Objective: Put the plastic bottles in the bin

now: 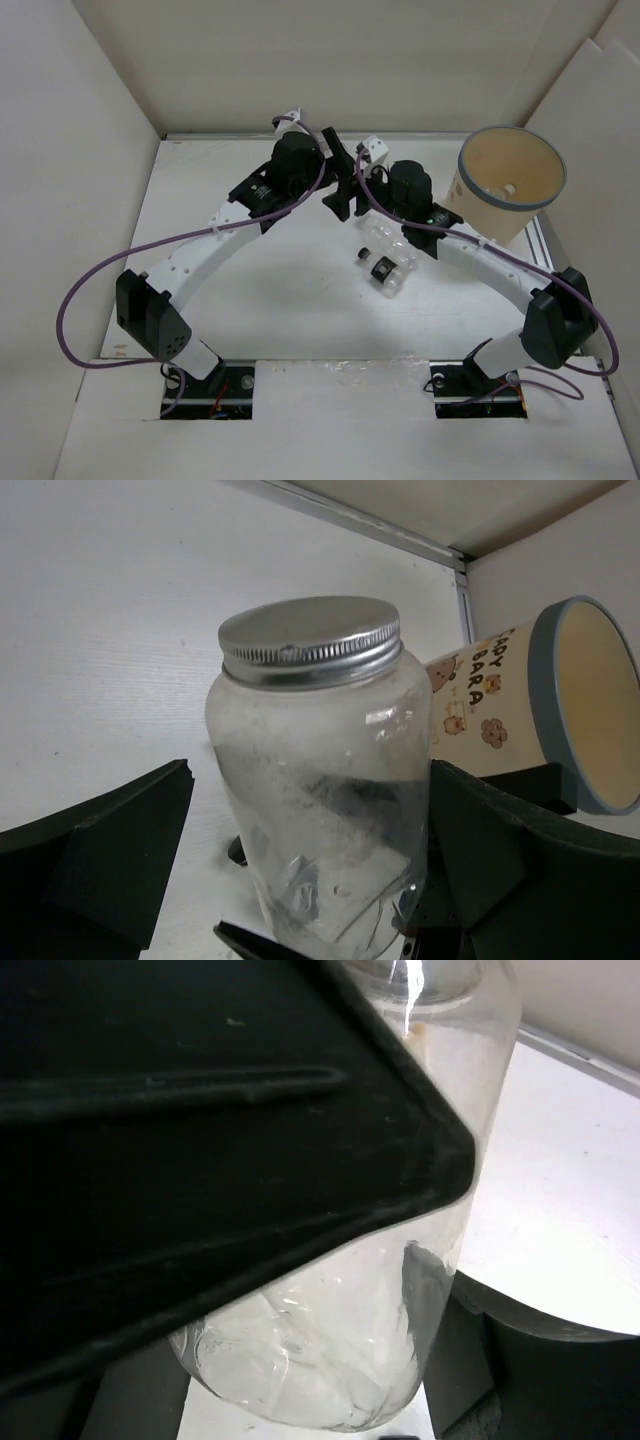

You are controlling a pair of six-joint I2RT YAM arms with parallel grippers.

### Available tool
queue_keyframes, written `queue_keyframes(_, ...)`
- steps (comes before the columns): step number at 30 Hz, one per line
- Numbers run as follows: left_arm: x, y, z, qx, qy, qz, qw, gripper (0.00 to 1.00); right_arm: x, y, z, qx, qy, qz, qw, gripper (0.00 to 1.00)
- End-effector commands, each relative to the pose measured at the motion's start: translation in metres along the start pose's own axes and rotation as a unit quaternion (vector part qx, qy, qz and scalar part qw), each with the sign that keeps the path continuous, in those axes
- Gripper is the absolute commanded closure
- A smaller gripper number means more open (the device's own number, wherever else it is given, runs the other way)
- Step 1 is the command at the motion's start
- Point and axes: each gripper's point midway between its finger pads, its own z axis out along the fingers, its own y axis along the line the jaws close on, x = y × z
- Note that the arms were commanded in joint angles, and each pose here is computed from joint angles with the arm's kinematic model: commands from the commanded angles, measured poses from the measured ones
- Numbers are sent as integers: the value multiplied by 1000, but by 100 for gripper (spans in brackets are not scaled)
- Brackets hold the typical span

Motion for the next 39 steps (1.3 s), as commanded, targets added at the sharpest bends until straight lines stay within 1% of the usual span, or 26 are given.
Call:
queue_keyframes(1, -24, -10, -28, 18, -35, -5, 999, 0, -53, -32, -13, 55, -74, -2, 996, 83)
queue_keyframes(2, -36, -13, -36, 19, -53, -9, 998, 0, -60, -48, -20, 73, -82, -1, 994, 85)
queue_keyframes(3, -39, -10, -39, 13, -59, -9, 998, 0, -55, -57, -25, 83, -75, 1, 994, 85)
queue_keyframes(4, -50, -4, -45, 2, -77, -21, 997, 0, -61, -74, -35, 108, -81, 3, 991, 85)
queue_keyframes(5, -53, -2, -45, -5, -84, -29, 996, 0, -63, -73, -39, 108, -81, 4, 991, 85)
queue_keyframes(7, -69, 6, -56, -18, -109, -41, 993, 0, -65, -104, -57, 157, -82, 5, 984, 85)
queue_keyframes(8, -70, 8, -58, -20, -113, -46, 992, 0, -70, -112, -70, 172, -84, 6, 981, 85)
queue_keyframes(9, -74, 13, -63, -25, -121, -49, 991, 0, -68, -132, -82, 198, -82, 11, 977, 85)
queue_keyframes(12, -79, 20, -66, -34, -131, -52, 990, 0, -72, -158, -113, 242, -81, 13, 967, 85)
queue_keyframes(13, -80, 21, -66, -38, -134, -52, 989, 0, -74, -178, -129, 274, -84, 17, 958, 85)
queue_keyframes(15, -80, 22, -66, -38, -134, -47, 989, 0, -79, -192, -153, 311, -87, 22, 946, 85)
queue_keyframes(16, -78, 20, -66, -34, -129, -47, 990, 0, -75, -211, -168, 344, -82, 28, 935, 84)
queue_keyframes(19, -66, 22, -56, -34, -109, -42, 993, 0, -84, -224, -199, 382, -94, 44, 918, 83)
queue_keyframes(20, -63, 22, -52, -34, -103, -36, 993, 0, -83, -236, -215, 406, -99, 56, 907, 78)
queue_keyframes(21, -65, 21, -52, -32, -106, -32, 993, 0, -82, -240, -223, 416, -102, 61, 902, 75)
queue_keyframes(22, -57, 23, -47, -33, -95, -29, 995, 0, -78, -240, -232, 423, -103, 72, 897, 70)
queue_keyframes(23, -56, 22, -47, -29, -91, -28, 995, 0, -81, -244, -242, 440, -113, 76, 888, 49)
queue_keyframes(24, -53, 24, -43, -34, -87, -21, 995, 0, -79, -243, -244, 440, -112, 76, 888, 14)
queue_keyframes(25, -50, 24, -41, -30, -83, -17, 996, 0, -79, -240, -245, 439, -114, 80, 887, 0)
queue_keyframes(29, -27, 26, -25, -26, -43, -15, 999, 0, -77, -242, -243, 440, -102, 91, 887, 0)
queue_keyframes(30, -21, 30, -18, -37, -32, -17, 999, 0, -77, -242, -243, 440, -102, 91, 887, 0)
queue_keyframes(32, 0, 23, -16, -47, -7, -16, 999, 0, -83, -241, -247, 446, -103, 91, 884, 0)
queue_keyframes(33, 11, 25, -12, -58, 6, -18, 998, 0, -83, -241, -250, 451, -100, 93, 882, 0)
queue_keyframes(36, 54, 11, -1, -62, 52, -42, 996, 0, -90, -239, -258, 463, -100, 98, 875, 0)
queue_keyframes(37, 71, 12, 7, -71, 66, -49, 994, 0, -95, -236, -260, 463, -103, 97, 875, 0)
queue_keyframes(39, 100, 5, 10, -79, 96, -75, 989, 0, -99, -226, -257, 446, -104, 95, 884, 0)
